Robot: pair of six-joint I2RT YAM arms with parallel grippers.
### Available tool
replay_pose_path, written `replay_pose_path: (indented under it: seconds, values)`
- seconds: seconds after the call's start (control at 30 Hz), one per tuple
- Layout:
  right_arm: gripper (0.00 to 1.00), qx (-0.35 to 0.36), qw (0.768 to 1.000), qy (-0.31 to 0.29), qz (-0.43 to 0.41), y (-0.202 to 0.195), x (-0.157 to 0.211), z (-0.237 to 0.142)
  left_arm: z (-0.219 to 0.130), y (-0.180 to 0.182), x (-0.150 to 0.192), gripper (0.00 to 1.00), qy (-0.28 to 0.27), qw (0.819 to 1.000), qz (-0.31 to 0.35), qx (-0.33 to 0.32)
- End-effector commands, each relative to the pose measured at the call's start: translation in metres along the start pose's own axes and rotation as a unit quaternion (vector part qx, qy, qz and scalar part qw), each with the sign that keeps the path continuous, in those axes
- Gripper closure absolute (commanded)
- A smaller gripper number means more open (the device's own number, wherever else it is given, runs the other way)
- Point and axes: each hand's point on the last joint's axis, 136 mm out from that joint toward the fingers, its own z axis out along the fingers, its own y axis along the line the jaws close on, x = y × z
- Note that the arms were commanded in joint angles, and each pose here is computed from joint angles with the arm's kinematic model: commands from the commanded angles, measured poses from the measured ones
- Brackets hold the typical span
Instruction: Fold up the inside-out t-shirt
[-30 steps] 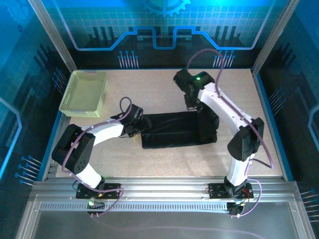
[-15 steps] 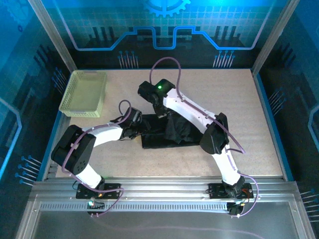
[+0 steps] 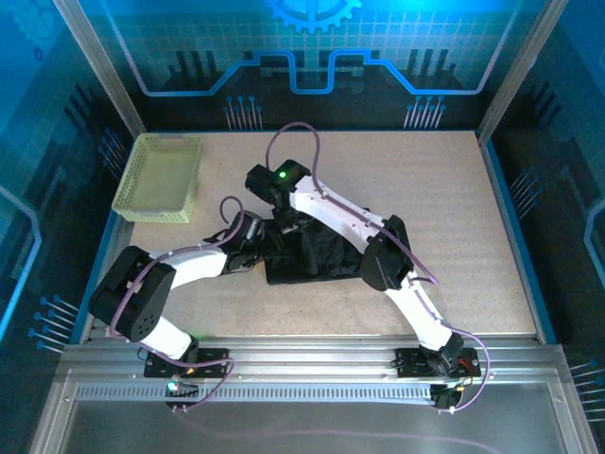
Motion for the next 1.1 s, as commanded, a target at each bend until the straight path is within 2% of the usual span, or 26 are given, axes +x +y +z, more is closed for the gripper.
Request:
replay_pose_path:
  seconds: [0.0, 0.1, 0.53, 0.87, 1.07]
  values:
    - [0.95, -0.042, 0.999, 0.007, -0.007, 0.03, 0.002, 0.004, -0.005, 0.009, 0.003, 0.34, -0.005, 1.0, -0.013, -0.007]
    - [0.95, -0.057, 0.998, 0.011, -0.005, 0.038, 0.0, 0.008, -0.003, 0.012, 0.005, 0.35, -0.001, 1.0, -0.012, -0.012]
    - [0.98, -0.113, 0.993, -0.009, 0.029, 0.053, -0.007, -0.009, 0.006, 0.011, 0.014, 0.5, 0.02, 1.0, -0.017, -0.005]
    - [0.99, -0.113, 0.992, -0.033, 0.042, 0.043, -0.016, -0.026, 0.006, 0.013, 0.014, 0.52, 0.019, 1.0, -0.015, -0.009]
    - [0.99, -0.126, 0.99, -0.04, 0.038, 0.052, -0.015, -0.033, 0.007, 0.013, 0.013, 0.52, 0.02, 1.0, -0.015, -0.01]
